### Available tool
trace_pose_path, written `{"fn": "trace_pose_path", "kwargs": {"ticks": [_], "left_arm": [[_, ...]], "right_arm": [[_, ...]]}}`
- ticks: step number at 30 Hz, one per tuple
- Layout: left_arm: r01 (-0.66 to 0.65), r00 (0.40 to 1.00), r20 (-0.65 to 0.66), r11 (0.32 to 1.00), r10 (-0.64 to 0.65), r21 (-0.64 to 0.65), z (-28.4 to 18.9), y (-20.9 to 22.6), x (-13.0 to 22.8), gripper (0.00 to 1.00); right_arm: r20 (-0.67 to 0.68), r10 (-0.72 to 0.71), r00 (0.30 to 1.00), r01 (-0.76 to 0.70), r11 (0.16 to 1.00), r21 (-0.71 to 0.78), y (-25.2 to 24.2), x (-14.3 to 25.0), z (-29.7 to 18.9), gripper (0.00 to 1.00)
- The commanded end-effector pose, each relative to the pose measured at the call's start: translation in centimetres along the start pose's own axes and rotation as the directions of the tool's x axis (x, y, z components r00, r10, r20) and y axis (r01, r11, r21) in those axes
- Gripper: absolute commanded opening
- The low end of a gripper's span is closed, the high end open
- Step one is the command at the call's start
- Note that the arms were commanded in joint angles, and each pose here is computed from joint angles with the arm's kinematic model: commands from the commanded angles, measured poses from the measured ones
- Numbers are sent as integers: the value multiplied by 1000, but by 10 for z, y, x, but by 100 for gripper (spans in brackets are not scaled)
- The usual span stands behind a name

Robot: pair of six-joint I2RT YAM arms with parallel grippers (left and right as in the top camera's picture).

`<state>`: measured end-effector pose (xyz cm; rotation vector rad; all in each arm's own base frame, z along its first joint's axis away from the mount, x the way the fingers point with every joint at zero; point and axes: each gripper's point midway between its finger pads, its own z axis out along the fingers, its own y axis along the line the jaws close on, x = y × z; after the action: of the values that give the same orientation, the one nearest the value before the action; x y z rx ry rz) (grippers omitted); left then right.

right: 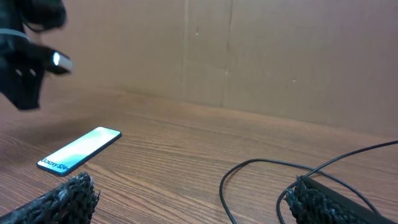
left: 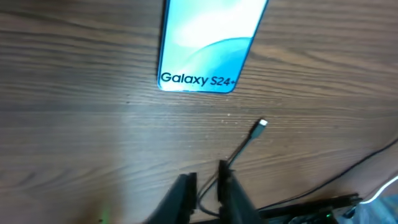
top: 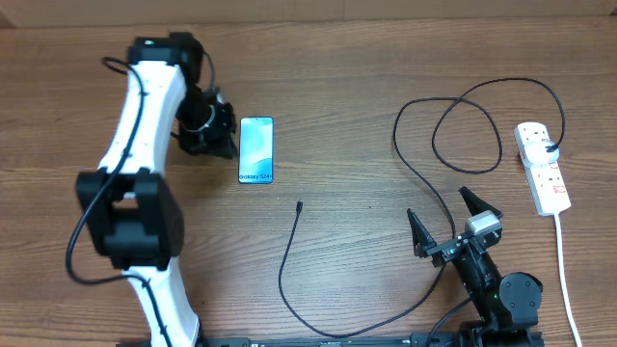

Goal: Plug charger to phone and switch on socket
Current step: 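Move the left gripper over the Galaxy phone and lower onto it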

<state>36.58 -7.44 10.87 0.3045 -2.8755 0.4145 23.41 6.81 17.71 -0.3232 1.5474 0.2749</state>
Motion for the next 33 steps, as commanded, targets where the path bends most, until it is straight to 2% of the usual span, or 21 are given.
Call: {"fn": "trace_pose_path", "kwargs": {"ticks": [1,5,8,14,25,33], "left_arm": [[-5,999,-42,999,3,-44,20,0,-3,36],[-31,999,-20,995,30,-98,31,1,-12,81],[-58,997,43,988,64,-140,32,1,-27,98],[-99,980,151,974,131,-202,37,-6,-51,100],[-166,959,192,963,208,-214,64,-27,-59,100],[-100,959,229,955,168,-281,62,-20,-63,100]], "right_arm": [[5,-2,1000,2,1000,7,-1,1,0,100],[5,-2,1000,2,1000,7,-1,1,0,100],[5,-2,1000,2,1000,7,-1,1,0,100],[5,-2,1000,2,1000,7,-1,1,0,100],[5,-2,1000,2,1000,7,-1,1,0,100],[5,-2,1000,2,1000,7,-1,1,0,100]]}}
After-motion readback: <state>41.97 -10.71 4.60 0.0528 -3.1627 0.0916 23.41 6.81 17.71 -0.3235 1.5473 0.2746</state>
